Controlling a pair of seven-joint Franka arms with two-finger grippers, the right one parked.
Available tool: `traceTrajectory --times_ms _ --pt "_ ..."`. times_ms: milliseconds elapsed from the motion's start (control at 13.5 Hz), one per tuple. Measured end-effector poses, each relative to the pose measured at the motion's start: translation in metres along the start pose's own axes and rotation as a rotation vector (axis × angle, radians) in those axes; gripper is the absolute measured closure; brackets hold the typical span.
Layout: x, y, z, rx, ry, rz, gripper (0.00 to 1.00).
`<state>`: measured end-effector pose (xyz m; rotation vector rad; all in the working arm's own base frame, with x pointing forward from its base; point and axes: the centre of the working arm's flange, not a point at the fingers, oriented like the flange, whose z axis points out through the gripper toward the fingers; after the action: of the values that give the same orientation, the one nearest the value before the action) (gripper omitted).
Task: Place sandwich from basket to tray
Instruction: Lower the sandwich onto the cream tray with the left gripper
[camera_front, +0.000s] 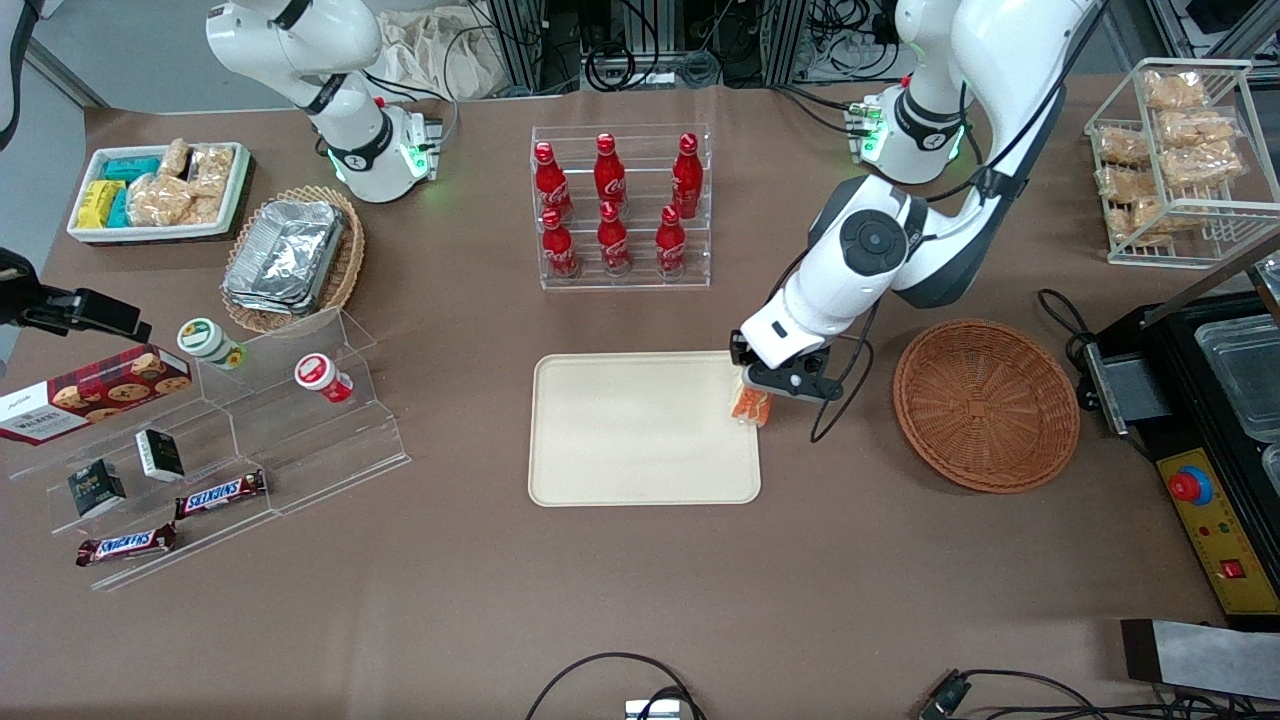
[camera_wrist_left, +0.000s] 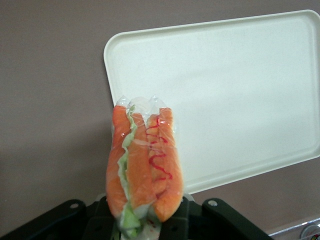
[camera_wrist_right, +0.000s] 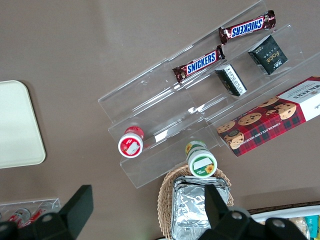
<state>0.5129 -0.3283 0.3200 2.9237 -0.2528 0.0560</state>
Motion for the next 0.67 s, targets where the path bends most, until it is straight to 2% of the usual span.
traceTrajectory --times_ms 223,668 --pt "0.011 0.008 0.014 0.009 0.003 -0.023 0.72" --pt "0.025 0.034 0.051 0.054 0.022 -0.073 0.72"
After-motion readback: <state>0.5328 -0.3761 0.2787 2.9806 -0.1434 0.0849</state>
